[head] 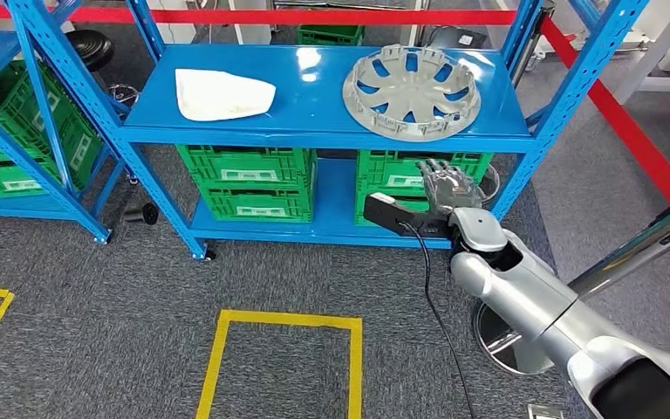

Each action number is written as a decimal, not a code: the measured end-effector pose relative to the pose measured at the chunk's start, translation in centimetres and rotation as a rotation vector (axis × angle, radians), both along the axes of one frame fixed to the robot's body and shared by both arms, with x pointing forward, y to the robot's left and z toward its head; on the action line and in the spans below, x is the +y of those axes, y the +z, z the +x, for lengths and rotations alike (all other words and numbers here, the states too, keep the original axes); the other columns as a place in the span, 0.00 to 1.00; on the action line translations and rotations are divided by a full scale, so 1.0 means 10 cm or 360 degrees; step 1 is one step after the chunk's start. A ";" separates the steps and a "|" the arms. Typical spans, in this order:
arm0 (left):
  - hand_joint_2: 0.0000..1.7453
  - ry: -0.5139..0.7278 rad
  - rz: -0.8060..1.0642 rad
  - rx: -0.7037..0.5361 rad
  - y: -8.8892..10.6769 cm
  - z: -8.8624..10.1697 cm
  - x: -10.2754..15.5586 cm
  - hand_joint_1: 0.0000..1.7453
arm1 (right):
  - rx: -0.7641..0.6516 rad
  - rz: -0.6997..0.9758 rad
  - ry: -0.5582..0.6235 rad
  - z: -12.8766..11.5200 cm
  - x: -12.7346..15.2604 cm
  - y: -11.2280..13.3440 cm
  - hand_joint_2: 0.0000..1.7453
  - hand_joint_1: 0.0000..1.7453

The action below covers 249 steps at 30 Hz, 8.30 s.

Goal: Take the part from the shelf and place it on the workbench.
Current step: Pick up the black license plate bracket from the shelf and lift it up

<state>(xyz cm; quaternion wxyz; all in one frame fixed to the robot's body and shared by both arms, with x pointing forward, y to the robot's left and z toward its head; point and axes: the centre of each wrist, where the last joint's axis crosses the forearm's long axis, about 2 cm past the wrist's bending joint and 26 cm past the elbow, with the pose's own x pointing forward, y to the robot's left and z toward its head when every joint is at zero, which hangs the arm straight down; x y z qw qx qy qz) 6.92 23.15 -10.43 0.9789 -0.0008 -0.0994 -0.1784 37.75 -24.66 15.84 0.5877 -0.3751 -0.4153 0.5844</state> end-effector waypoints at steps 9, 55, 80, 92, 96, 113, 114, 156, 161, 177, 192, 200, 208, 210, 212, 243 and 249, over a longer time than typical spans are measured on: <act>0.00 -0.0001 0.0003 0.0003 0.00 0.00 0.01 0.00 | -0.0003 -0.0003 -0.0002 0.00 0.00 0.01 0.00 0.00; 0.00 -0.0017 0.0013 -0.0009 0.00 0.00 0.00 0.00 | 0.0010 -0.0015 -0.0076 0.03 -0.16 0.05 0.00 0.00; 0.00 -0.0015 0.0022 -0.0010 -0.01 -0.02 0.02 0.00 | 0.0024 -0.0032 -0.0138 0.01 -0.31 0.05 0.00 0.00; 0.00 -0.0013 0.0019 -0.0022 0.00 -0.01 0.02 0.00 | 0.0004 -0.0031 -0.0182 0.01 -0.42 0.10 0.00 0.00; 0.00 -0.0013 0.0021 -0.0017 -0.01 -0.03 0.02 0.00 | 0.0017 -0.0032 -0.0182 -0.01 -0.43 0.07 0.00 0.00; 0.00 -0.0011 0.0030 -0.0026 -0.01 -0.02 0.03 0.00 | 0.0024 -0.0022 -0.0211 -0.05 -0.51 0.07 0.00 0.00; 0.00 -0.0011 0.0030 -0.0027 -0.01 -0.01 0.04 0.00 | 0.0022 -0.0021 -0.0212 -0.04 -0.52 0.07 0.00 0.00; 0.00 -0.0009 0.0036 -0.0030 -0.01 -0.02 0.06 0.00 | 0.0025 -0.0007 -0.0215 -0.09 -0.53 0.06 0.00 0.00; 0.00 -0.0009 0.0039 -0.0032 -0.01 -0.02 0.07 0.00 | 0.0022 -0.0008 -0.0214 -0.08 -0.53 0.06 0.00 0.00; 0.00 -0.0018 0.0036 -0.0039 -0.01 0.00 0.05 0.00 | 0.0027 -0.0007 -0.0212 -0.09 -0.54 0.05 0.00 0.00; 0.00 -0.0019 0.0042 -0.0044 -0.01 0.01 0.07 0.00 | 0.0034 -0.0002 -0.0200 -0.11 -0.53 0.02 0.00 0.00; 0.00 -0.0021 0.0041 -0.0047 -0.01 0.00 0.06 0.00 | 0.0043 -0.0001 -0.0203 -0.12 -0.53 -0.01 0.00 0.00; 0.00 -0.0041 0.0048 -0.0042 -0.01 0.00 0.06 0.00 | 0.0060 0.0000 -0.0210 -0.13 -0.55 -0.04 0.00 0.00; 0.00 -0.0043 0.0049 -0.0040 -0.01 0.00 0.06 0.00 | 0.0074 -0.0003 -0.0215 -0.14 -0.55 -0.07 0.00 0.00; 0.00 -0.0043 0.0049 -0.0039 -0.01 0.00 0.06 0.00 | 0.0085 -0.0007 -0.0218 -0.15 -0.56 -0.09 0.00 0.00; 0.00 -0.0102 0.0067 -0.0064 0.01 0.09 0.06 0.00 | 0.0774 -0.0031 -0.0274 -0.32 -0.67 -0.48 0.00 0.00; 0.00 -0.0104 0.0066 -0.0068 0.01 0.09 0.06 0.00 | 0.0767 -0.0058 -0.0273 -0.31 -0.67 -0.48 1.00 0.00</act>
